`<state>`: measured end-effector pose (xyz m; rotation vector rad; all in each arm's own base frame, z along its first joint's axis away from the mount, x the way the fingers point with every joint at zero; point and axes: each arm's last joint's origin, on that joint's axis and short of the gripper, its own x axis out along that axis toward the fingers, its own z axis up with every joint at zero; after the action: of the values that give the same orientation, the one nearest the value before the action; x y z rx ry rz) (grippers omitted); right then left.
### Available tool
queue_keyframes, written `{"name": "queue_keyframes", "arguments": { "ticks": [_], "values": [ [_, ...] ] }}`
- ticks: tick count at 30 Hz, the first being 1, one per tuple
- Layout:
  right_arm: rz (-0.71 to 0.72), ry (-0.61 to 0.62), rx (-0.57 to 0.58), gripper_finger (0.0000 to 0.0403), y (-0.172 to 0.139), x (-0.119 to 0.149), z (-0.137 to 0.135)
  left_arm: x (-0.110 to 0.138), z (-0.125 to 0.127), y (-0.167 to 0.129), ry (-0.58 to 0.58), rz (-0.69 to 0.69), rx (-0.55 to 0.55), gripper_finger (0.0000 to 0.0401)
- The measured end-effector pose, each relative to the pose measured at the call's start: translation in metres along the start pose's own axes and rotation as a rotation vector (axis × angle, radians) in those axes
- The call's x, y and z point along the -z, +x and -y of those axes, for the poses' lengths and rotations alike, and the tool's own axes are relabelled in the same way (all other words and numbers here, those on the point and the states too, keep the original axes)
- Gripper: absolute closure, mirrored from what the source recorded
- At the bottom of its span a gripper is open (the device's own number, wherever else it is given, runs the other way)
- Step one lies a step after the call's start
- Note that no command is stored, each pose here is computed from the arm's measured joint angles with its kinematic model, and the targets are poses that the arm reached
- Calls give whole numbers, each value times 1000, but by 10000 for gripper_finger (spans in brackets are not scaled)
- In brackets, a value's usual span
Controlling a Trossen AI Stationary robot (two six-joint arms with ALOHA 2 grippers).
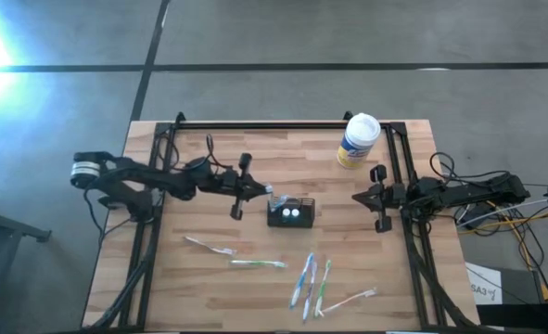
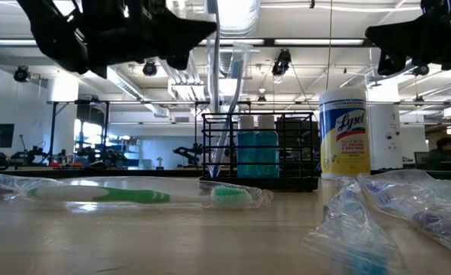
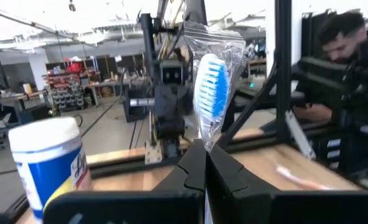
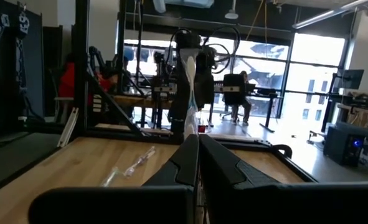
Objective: Pick & Place toothbrushing station
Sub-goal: Put the blue toothbrush into the wire organizer
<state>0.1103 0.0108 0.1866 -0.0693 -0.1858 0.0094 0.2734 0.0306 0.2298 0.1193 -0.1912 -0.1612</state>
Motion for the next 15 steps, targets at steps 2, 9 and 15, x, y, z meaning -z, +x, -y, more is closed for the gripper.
{"name": "queue_keyframes", "arguments": {
  "ticks": [2, 9, 15],
  "values": [
    [3, -14, 0, 394, 0, 0, 0, 7, -1, -1, 12, -18, -5, 401],
    [3, -24, -1, 394, 0, 0, 0, 27, -4, -2, 5, -37, -19, 401],
    [3, -25, -1, 394, 0, 0, 0, 40, -5, 2, -20, -22, -23, 401]
  ]
}}
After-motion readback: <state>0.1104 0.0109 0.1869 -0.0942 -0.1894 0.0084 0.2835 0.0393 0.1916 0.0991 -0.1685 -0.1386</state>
